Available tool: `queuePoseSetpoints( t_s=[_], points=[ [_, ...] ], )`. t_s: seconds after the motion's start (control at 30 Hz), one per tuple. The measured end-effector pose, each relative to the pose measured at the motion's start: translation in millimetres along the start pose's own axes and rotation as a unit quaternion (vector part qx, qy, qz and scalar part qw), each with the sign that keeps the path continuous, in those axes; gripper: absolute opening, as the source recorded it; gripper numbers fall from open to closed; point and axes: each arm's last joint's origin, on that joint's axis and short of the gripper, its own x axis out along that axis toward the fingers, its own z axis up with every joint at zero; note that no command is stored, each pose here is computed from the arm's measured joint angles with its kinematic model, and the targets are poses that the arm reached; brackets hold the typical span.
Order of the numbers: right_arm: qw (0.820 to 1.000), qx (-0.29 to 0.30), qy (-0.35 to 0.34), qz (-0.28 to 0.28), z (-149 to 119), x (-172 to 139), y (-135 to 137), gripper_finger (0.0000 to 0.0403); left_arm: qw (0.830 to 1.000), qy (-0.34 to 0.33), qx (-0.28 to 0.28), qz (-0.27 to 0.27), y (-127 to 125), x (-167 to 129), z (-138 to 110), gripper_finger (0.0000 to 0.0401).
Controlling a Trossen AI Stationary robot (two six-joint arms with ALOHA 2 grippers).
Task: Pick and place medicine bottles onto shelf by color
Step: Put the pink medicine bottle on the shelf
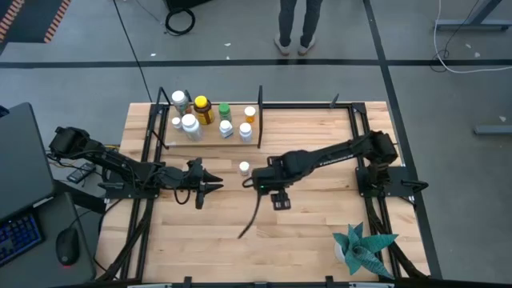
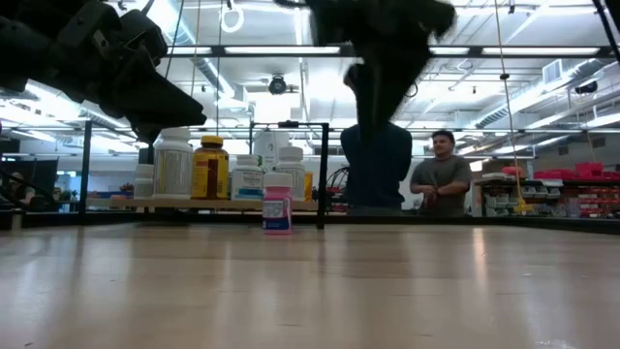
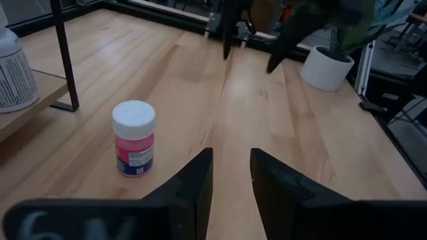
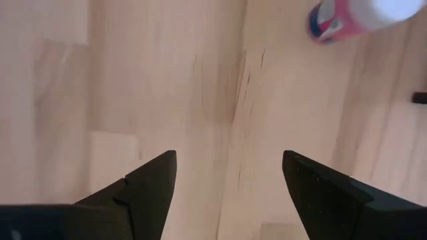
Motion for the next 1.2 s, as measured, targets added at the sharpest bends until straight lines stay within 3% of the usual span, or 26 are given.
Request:
queuePoseSetpoints(
  t_s=[0.17, 0.4, 0.5, 0.67, 0.77, 0.97, 1.1, 1.2],
  points=[
    [1.0, -0.005, -0.029, -0.003, -36.7, 19.2, -11.4, 0.0279, 1.0, 0.015, 0.007, -0.007, -3.2, -1.4, -3.9, 0.0108],
    [0.99, 0.059, -0.125, -0.012, -77.8, 20.0, -34.1, 0.0278, 0.999, -0.029, 0.039, 0.022, 0.6, 0.2, 5.0, 0.0108],
    [0.985, 0.077, -0.144, -0.051, -87.5, 15.6, -43.7, 0.0278, 0.998, -0.024, 0.048, 0.018, 3.5, 5.3, 16.0, 0.0108],
    [0.972, 0.098, -0.161, -0.143, -95.2, 10.1, -62.8, 0.0278, 0.993, 0.089, 0.059, 0.049, 5.6, 18.0, 59.1, 0.0119],
    [0.966, 0.099, -0.182, -0.157, -95.8, 7.9, -72.5, 0.0277, 0.981, 0.163, 0.062, 0.088, 5.3, 21.3, 92.6, 0.0144],
    [0.959, 0.075, -0.211, -0.172, -104.1, 16.0, -81.2, 0.0277, 0.965, 0.224, 0.096, 0.099, -6.1, 47.5, 150.5, 0.0218],
    [0.959, 0.073, -0.208, -0.176, -116.7, 22.3, -85.2, 0.0277, 0.95, 0.273, 0.116, 0.096, -9.1, 81.3, 165.5, 0.0269],
    [0.959, 0.071, -0.202, -0.185, -125.8, 22.3, -90.8, 0.0277, 0.93, 0.333, 0.113, 0.104, -4.0, 107.0, 165.6, 0.0296]
  ],
)
